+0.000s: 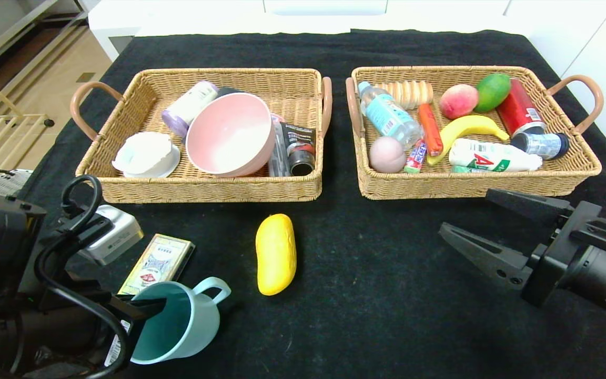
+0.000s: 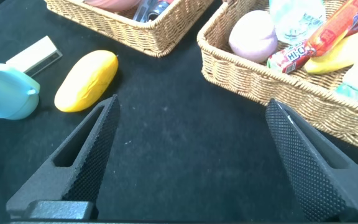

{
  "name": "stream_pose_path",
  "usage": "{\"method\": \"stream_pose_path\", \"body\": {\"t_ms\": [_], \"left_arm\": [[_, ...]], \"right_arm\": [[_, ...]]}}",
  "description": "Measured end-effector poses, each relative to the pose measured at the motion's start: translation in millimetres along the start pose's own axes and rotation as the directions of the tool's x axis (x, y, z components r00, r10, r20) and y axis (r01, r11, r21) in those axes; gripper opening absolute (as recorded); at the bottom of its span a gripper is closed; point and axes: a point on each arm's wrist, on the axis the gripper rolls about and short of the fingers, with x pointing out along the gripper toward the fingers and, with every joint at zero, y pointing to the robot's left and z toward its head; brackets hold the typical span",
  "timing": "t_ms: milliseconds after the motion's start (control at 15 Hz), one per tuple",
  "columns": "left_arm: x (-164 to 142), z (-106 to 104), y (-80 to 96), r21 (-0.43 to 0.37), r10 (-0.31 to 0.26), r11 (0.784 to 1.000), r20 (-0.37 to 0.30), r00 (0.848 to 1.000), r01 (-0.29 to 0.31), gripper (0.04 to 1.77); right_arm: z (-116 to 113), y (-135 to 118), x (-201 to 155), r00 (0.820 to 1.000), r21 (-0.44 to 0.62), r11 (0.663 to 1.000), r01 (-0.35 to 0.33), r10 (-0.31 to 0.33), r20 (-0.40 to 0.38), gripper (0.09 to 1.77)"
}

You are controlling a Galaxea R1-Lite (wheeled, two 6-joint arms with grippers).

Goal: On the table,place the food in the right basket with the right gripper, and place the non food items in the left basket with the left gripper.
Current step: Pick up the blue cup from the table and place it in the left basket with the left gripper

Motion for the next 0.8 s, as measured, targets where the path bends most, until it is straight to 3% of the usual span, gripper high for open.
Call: {"method": "stream_pose_path", "body": {"t_ms": [333,533,800], "left_arm": [[-5,1,0.9,-0.005,-0.005,1.0,0.017,1.0,0.005,0.18],[-23,12,5.3,-0.025,0.002,1.0,0.105,0.994,0.001,0.18],[-49,28,17.3,-0.082,0.061,0.996,0.239,0.969,-0.043,0.18]], "right_arm": [[0,0,-1,1.0,-0.002,1.0,0.001,-0.001,0.003,1.71],[3,0,-2,1.0,-0.003,1.0,0.001,-0.001,0.013,1.71],[4,0,-3,1.0,-0.009,1.0,-0.001,0.001,0.017,1.71]]}}
